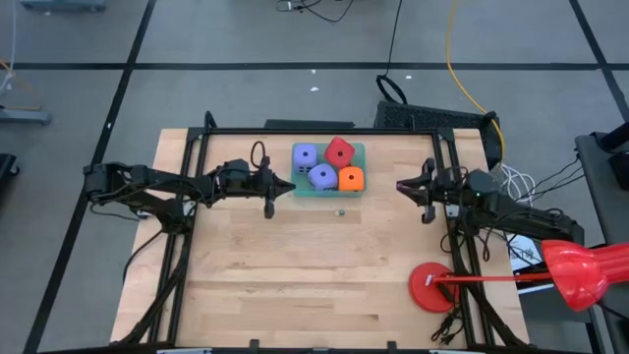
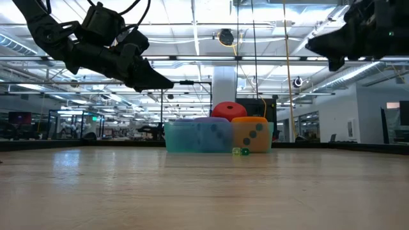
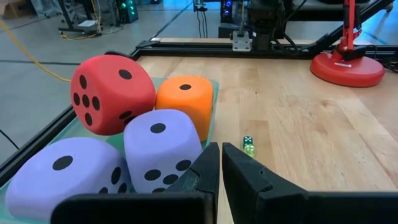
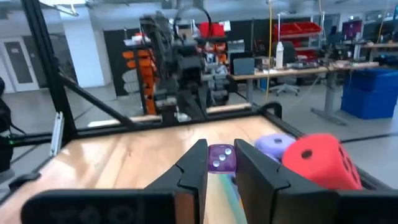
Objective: Pick & Place Dice
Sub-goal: Put the small purple dice into the basket
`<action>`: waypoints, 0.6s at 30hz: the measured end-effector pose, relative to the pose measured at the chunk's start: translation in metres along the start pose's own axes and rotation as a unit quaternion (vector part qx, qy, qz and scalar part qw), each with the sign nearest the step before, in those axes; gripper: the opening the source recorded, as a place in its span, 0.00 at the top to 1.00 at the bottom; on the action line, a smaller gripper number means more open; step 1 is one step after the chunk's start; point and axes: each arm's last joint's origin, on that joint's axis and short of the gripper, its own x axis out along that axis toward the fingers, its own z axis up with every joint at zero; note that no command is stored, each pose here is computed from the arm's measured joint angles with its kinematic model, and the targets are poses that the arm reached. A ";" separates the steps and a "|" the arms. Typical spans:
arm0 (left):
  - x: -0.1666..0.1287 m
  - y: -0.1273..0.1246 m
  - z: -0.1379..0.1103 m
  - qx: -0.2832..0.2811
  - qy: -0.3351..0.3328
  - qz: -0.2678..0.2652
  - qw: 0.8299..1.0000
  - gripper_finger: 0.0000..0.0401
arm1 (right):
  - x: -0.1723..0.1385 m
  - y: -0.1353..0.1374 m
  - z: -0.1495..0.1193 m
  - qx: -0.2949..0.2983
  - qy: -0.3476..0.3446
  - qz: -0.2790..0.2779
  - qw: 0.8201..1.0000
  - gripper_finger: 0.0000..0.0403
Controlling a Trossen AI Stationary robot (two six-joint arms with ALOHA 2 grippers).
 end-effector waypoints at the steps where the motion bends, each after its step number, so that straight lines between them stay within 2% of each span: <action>1: 0.000 0.000 0.000 0.000 0.000 0.000 1.000 0.92 | 0.000 -0.001 -0.004 0.001 0.004 -0.001 1.000 0.84; 10: 0.000 0.000 0.000 0.000 -0.001 0.000 1.000 0.92 | 0.002 -0.003 -0.030 0.010 0.032 -0.002 0.999 0.85; 18: 0.000 0.000 0.002 0.004 -0.009 0.001 1.000 0.92 | 0.008 -0.005 -0.033 0.011 0.037 -0.011 0.999 0.86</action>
